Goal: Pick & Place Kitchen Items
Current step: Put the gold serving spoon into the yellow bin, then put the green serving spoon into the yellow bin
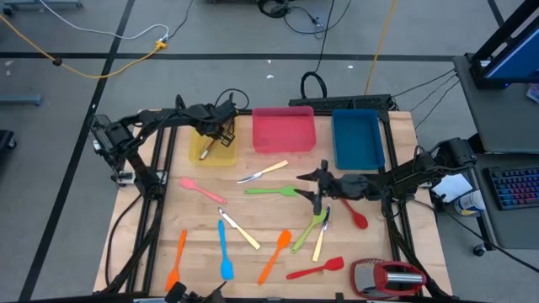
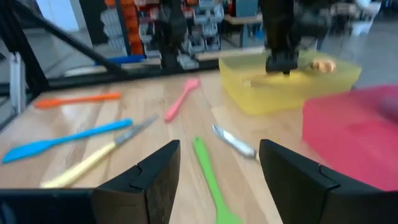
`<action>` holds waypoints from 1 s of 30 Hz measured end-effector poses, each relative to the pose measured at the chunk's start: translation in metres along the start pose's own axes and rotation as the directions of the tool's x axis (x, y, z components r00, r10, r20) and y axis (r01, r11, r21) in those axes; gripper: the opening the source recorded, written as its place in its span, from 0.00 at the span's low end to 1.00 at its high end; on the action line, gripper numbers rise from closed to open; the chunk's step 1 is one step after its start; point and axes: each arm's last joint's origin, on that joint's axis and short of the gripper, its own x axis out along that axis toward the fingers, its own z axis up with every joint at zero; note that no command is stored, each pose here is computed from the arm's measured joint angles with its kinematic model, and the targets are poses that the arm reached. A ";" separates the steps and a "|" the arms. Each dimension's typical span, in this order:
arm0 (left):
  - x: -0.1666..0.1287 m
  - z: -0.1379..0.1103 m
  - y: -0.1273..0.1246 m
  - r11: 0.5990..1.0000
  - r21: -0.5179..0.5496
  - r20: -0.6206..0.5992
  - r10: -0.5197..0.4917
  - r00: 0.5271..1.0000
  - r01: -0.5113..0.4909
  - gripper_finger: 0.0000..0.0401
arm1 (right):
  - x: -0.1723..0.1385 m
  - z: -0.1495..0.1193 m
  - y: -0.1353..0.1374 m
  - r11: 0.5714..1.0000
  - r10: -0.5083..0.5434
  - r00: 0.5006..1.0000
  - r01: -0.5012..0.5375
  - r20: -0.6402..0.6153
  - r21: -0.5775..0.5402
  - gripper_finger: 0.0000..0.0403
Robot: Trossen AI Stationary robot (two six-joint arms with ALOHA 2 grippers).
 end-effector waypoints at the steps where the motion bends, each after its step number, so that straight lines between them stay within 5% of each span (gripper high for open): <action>1: 0.000 0.000 0.000 1.000 0.001 0.000 0.000 1.000 0.000 0.15 | 0.000 -0.002 0.000 1.000 -0.002 1.000 0.002 -0.018 0.002 0.53; 7: 0.000 0.000 0.000 1.000 0.020 0.000 0.000 1.000 0.000 0.21 | -0.001 -0.010 -0.001 1.000 0.012 0.994 -0.014 -0.105 -0.022 0.53; 16: -0.005 0.000 -0.002 0.998 0.059 0.013 -0.006 1.000 0.005 0.22 | -0.002 -0.010 0.007 0.964 0.257 0.957 -0.264 -0.134 -0.036 0.53; 30: -0.087 -0.011 -0.001 0.992 0.067 0.274 -0.120 0.954 0.105 0.22 | 0.000 -0.001 0.041 0.857 0.484 0.827 -0.514 -0.284 -0.037 0.53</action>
